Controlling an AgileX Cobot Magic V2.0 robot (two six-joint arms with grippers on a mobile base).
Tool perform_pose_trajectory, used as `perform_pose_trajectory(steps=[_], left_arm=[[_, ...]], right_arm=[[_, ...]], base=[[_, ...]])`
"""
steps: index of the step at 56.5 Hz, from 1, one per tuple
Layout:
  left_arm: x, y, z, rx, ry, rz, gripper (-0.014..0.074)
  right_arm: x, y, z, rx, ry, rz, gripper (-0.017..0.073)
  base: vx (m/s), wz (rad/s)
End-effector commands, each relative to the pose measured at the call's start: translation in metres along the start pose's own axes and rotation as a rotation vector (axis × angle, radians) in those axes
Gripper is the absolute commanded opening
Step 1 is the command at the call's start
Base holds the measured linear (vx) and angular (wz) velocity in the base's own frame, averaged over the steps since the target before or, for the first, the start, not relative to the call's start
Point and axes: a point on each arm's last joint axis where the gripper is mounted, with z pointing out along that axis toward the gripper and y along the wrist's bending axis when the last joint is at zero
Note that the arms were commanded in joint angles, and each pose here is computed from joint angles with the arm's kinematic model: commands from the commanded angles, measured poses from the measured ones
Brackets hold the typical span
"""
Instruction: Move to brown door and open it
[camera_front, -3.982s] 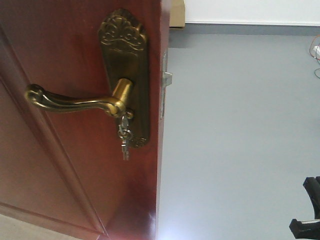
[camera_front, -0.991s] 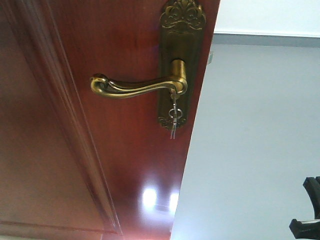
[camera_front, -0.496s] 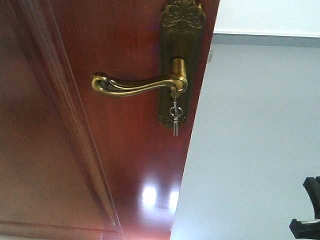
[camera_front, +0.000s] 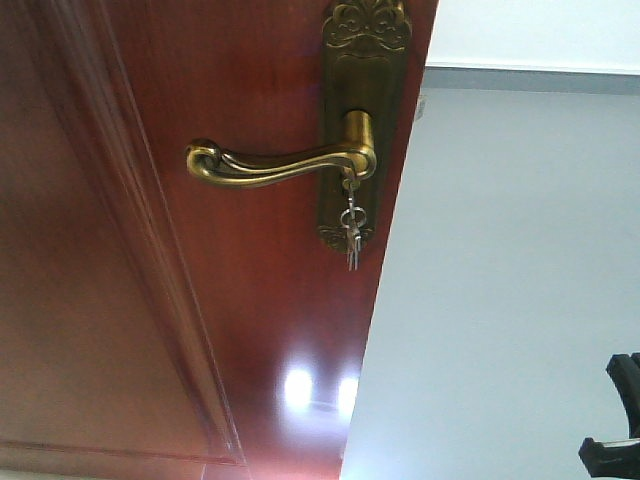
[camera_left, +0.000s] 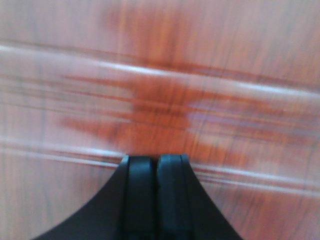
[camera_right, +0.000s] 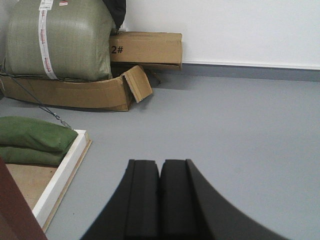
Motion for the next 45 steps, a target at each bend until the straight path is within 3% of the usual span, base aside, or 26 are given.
perform_pose_trajectory(steps=[1,13,20,45], left_arm=[[-0.018,-0.002,-0.003,0.003,-0.118,-0.009,-0.0003],[-0.016,-0.002,-0.022,0.004,-0.163,0.077,-0.0003],[0.001,0.000,-0.039,0.005,-0.161,0.081,-0.0003],[0.140,0.032,-0.096,-0.016,-0.152,0.071,-0.0003]], right_arm=[[-0.007,-0.001,0.000,0.008,-0.084,-0.011,0.0000],[-0.007,-0.001,0.000,0.008,-0.083,-0.011,0.0000],[-0.006,-0.001,0.000,0.008,-0.082,-0.011,0.0000],[-0.006,-0.001,0.000,0.008,-0.082,-0.011,0.0000]], base=[[0.00,0.00],[0.00,0.00],[0.00,0.00],[0.00,0.00]])
